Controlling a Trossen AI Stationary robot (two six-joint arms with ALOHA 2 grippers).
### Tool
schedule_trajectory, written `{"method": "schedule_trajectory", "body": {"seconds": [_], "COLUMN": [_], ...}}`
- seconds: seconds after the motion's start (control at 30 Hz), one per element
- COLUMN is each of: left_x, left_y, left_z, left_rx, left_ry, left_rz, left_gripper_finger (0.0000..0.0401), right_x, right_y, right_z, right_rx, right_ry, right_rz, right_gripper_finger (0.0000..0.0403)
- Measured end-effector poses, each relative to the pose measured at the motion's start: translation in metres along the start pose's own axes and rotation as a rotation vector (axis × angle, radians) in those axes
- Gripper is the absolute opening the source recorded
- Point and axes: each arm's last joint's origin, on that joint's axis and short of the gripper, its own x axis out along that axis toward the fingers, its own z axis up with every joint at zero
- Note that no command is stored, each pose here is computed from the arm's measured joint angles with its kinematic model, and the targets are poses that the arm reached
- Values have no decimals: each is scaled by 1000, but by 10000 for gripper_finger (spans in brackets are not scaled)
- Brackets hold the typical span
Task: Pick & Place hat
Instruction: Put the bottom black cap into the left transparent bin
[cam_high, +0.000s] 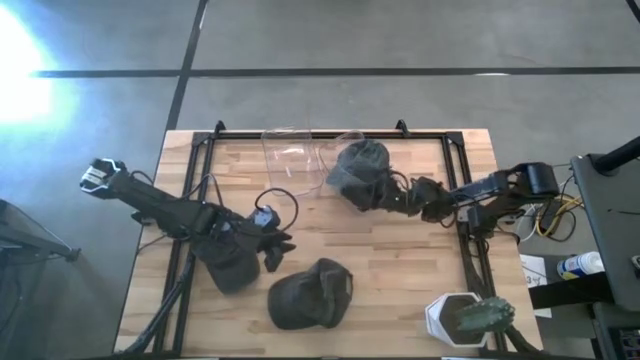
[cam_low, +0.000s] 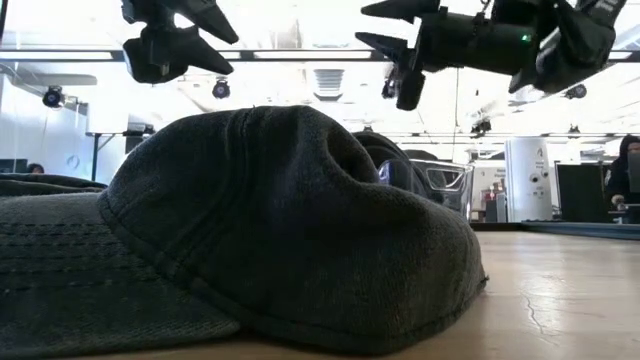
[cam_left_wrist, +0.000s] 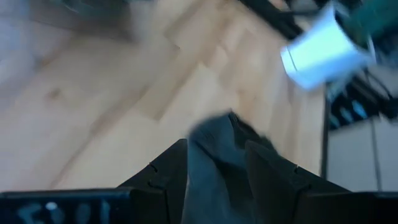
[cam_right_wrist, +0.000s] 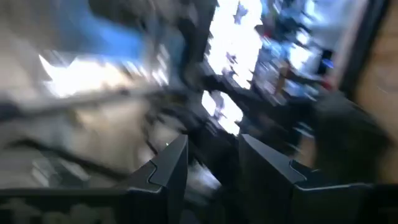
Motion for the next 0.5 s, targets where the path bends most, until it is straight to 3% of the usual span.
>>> {"method": "schedule_trajectory", "body": {"seconds": [0.27, 0.4, 0.5], "left_x": [-5, -6, -6], "left_y": [9, 5, 2], "left_z": [-23, -33, -42], "left_rx": [59, 45, 30], "left_ry": [374, 465, 491], "left_rz": [-34, -92, -148], "left_gripper_finger": [153, 153, 153], "right_x": [2, 2, 6], "right_y": [17, 37, 47], "right_z": [-8, -11, -13], "right_rx": [-333, -454, -472], "right_ry": [440, 616, 686], "right_rz": [-476, -670, -760], "right_gripper_finger": [139, 137, 137]}}
